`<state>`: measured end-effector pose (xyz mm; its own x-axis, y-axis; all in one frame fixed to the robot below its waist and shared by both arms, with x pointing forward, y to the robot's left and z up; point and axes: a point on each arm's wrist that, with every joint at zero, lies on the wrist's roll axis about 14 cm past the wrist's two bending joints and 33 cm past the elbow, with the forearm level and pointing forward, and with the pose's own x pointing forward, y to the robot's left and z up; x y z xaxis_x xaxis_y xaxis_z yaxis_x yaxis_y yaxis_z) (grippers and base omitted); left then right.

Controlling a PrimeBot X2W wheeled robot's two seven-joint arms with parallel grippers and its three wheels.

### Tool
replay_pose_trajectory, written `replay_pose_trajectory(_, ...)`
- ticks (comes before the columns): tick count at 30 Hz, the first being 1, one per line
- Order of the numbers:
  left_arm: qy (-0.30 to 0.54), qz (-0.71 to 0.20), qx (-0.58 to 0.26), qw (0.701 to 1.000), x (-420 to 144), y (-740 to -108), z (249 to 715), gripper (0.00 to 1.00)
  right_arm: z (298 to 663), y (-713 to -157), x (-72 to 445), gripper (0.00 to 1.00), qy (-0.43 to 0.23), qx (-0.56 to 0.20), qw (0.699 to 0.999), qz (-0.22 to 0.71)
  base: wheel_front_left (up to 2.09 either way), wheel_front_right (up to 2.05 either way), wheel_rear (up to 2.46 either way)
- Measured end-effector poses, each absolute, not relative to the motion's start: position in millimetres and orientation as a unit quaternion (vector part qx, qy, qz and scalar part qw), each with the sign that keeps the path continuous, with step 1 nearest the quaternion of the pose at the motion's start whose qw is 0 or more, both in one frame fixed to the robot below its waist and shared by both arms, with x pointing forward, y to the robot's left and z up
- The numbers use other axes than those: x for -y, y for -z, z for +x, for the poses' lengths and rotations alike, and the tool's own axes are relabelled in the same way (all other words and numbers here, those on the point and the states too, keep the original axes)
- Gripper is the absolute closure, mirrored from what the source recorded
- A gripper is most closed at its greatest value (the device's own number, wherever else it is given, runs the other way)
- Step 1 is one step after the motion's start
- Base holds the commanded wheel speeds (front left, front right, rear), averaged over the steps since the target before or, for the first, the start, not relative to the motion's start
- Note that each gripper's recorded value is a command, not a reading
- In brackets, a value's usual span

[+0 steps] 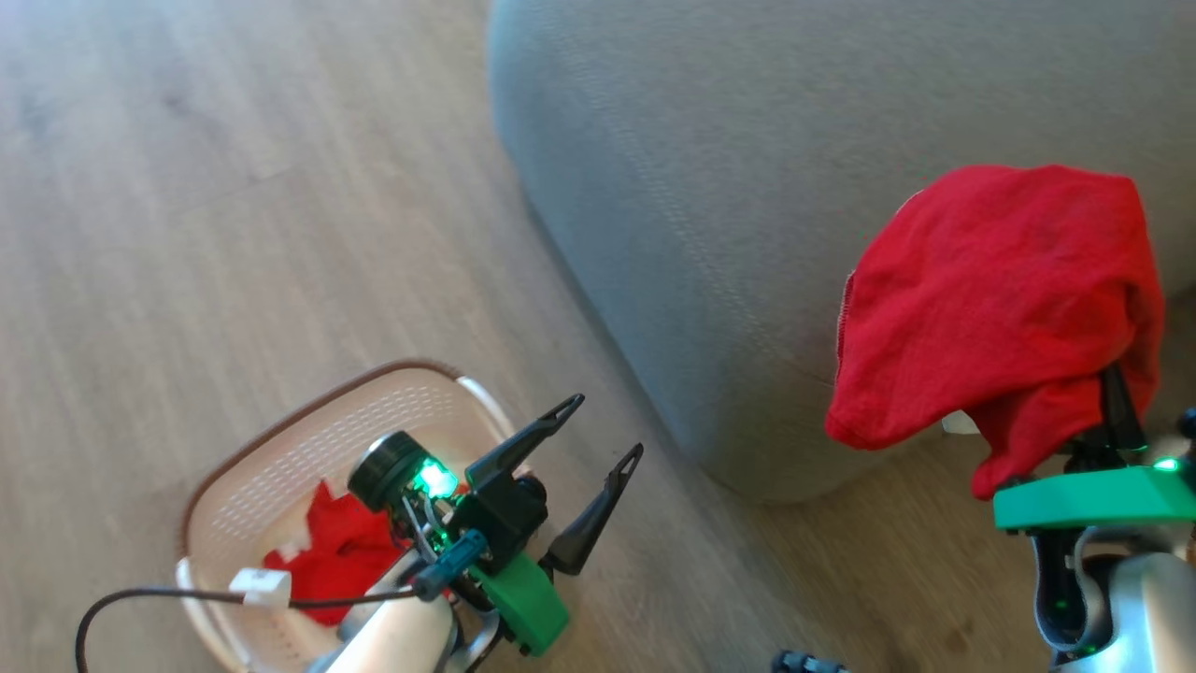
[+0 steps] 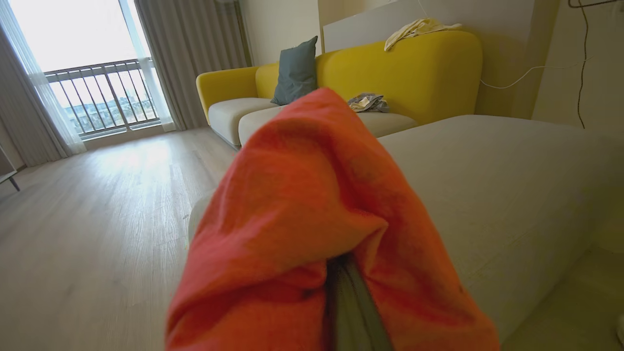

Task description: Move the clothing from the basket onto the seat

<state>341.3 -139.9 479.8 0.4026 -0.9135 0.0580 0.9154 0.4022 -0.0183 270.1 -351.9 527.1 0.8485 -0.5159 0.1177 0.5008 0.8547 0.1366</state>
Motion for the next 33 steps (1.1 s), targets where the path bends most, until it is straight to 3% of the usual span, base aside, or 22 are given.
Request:
replay_pose_trajectory(12, 0.591, -0.031, 0.027, 0.805, 168, -481, 326, 0.00, 242, -532, 376, 1.00, 0.316, 0.080, 0.944, 0.046, 0.00, 0.00, 0.00)
replay_pose_trajectory(21, 0.590, -0.032, 0.026, 0.807, 167, -480, 328, 0.00, 245, -534, 376, 1.00, 0.314, 0.079, 0.946, 0.034, 0.00, 0.00, 0.00)
replay_pose_trajectory(33, 0.579, -0.029, 0.012, 0.815, 153, -455, 352, 0.00, 313, -611, 386, 1.00, 0.282, 0.168, 0.943, -0.057, 0.00, 0.00, 0.00)
